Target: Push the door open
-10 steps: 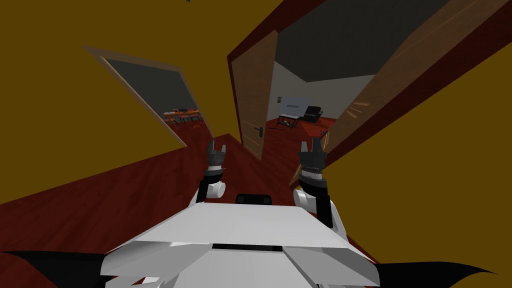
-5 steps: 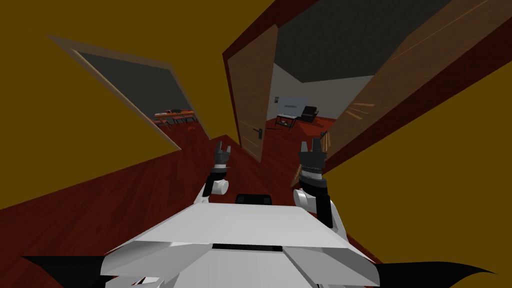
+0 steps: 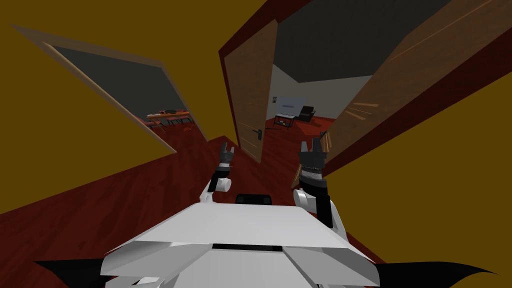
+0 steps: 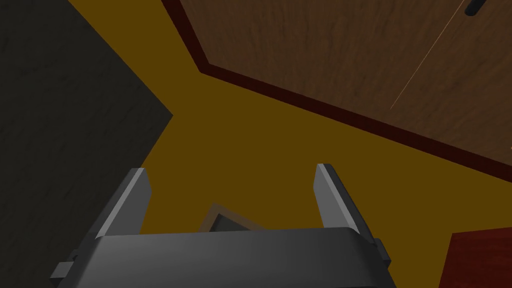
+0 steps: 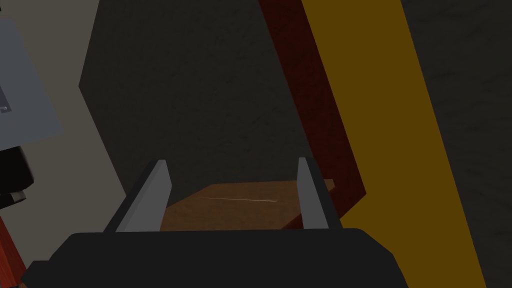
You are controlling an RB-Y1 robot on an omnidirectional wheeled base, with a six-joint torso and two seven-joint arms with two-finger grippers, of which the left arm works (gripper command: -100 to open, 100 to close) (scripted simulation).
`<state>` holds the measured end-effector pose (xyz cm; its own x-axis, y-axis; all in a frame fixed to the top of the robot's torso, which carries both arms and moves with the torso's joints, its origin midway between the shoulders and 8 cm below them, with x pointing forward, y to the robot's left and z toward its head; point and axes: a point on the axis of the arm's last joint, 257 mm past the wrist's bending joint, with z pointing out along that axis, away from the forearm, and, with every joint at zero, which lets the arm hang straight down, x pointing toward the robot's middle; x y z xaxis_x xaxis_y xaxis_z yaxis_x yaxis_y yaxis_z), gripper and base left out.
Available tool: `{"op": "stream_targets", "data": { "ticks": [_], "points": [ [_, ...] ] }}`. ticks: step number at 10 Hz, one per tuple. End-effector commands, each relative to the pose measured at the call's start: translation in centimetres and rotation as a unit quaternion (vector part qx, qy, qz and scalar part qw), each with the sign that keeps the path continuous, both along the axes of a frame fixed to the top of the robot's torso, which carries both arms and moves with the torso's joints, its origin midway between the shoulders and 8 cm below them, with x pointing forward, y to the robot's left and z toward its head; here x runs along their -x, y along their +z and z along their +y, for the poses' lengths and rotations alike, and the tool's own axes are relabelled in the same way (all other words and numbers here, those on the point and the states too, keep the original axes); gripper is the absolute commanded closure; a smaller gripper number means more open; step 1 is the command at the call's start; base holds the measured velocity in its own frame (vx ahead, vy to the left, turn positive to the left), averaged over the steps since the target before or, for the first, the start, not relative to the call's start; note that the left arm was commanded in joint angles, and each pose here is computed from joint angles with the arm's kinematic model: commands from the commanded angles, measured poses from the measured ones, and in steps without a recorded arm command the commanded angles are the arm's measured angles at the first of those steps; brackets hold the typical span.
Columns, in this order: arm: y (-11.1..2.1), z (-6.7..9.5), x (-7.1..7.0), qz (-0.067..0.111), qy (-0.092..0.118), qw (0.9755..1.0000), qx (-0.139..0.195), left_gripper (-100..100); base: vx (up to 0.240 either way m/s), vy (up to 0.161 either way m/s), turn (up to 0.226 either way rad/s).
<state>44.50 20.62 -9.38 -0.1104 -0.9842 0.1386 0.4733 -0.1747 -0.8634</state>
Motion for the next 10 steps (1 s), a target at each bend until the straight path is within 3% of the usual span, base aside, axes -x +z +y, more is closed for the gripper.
{"op": "stream_targets", "data": {
  "ticks": [1, 10],
  "points": [
    [-0.8, -0.6, -0.7, 0.009, -0.005, 0.9999, -0.003, -100, 0.073, 0.052, -0.076],
    [-5.5, -4.0, -4.3, 0.058, -0.036, 0.9975, -0.02, -100, 0.093, 0.066, -0.071]
  ]
}}
